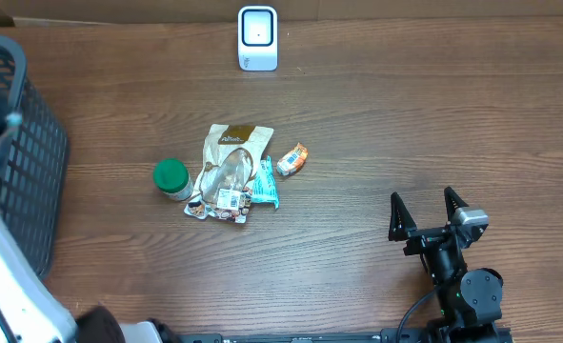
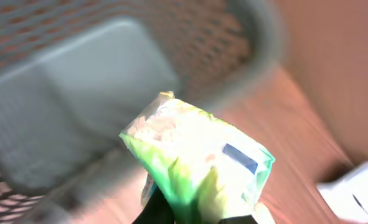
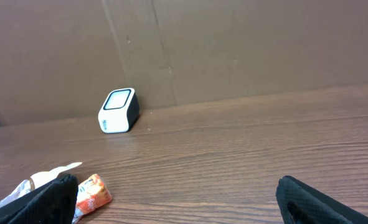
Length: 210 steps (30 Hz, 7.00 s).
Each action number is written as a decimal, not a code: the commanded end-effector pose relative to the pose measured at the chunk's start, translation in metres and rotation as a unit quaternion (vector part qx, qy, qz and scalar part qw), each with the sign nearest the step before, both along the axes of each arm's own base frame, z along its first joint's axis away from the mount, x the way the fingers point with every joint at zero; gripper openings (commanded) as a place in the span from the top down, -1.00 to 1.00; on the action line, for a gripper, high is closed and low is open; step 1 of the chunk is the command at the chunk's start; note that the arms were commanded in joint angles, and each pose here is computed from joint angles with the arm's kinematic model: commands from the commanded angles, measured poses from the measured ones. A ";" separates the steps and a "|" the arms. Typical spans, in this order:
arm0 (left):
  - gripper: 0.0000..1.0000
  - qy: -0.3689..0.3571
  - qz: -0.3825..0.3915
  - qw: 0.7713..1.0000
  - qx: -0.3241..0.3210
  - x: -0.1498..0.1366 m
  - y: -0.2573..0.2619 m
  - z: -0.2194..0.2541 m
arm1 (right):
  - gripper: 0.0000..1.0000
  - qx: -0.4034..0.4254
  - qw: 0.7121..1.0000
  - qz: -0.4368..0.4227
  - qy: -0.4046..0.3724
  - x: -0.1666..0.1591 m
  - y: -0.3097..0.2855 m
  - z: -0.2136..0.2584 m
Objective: Scan the item barcode
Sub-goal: 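Carry the teal box out and set it right of the packets, then move the right gripper to the teal box and grasp it, then lift the teal box and hold it in front of the barcode scanner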
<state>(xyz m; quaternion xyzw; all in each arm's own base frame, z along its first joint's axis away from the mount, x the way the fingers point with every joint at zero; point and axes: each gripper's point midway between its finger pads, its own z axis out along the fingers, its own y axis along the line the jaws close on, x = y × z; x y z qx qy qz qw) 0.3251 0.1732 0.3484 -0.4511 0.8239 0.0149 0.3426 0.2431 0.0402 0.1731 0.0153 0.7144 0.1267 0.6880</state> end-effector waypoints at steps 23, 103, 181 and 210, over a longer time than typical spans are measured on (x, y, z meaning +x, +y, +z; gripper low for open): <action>0.92 0.249 -0.463 0.850 -0.016 0.032 -0.424 -0.224 | -1.00 -0.002 1.000 0.000 0.000 0.000 0.000 -0.003; -0.99 0.235 -0.128 0.962 0.052 0.016 -0.064 -0.054 | -1.00 0.031 0.990 0.129 -0.041 -0.014 0.042 0.029; -1.00 0.235 -0.129 0.962 0.052 0.016 -0.064 -0.054 | 0.65 0.104 0.760 0.120 0.630 0.071 0.090 -0.172; -1.00 0.235 -0.129 0.962 0.052 0.016 -0.064 -0.054 | 0.92 0.329 0.644 0.568 0.393 0.059 0.147 0.069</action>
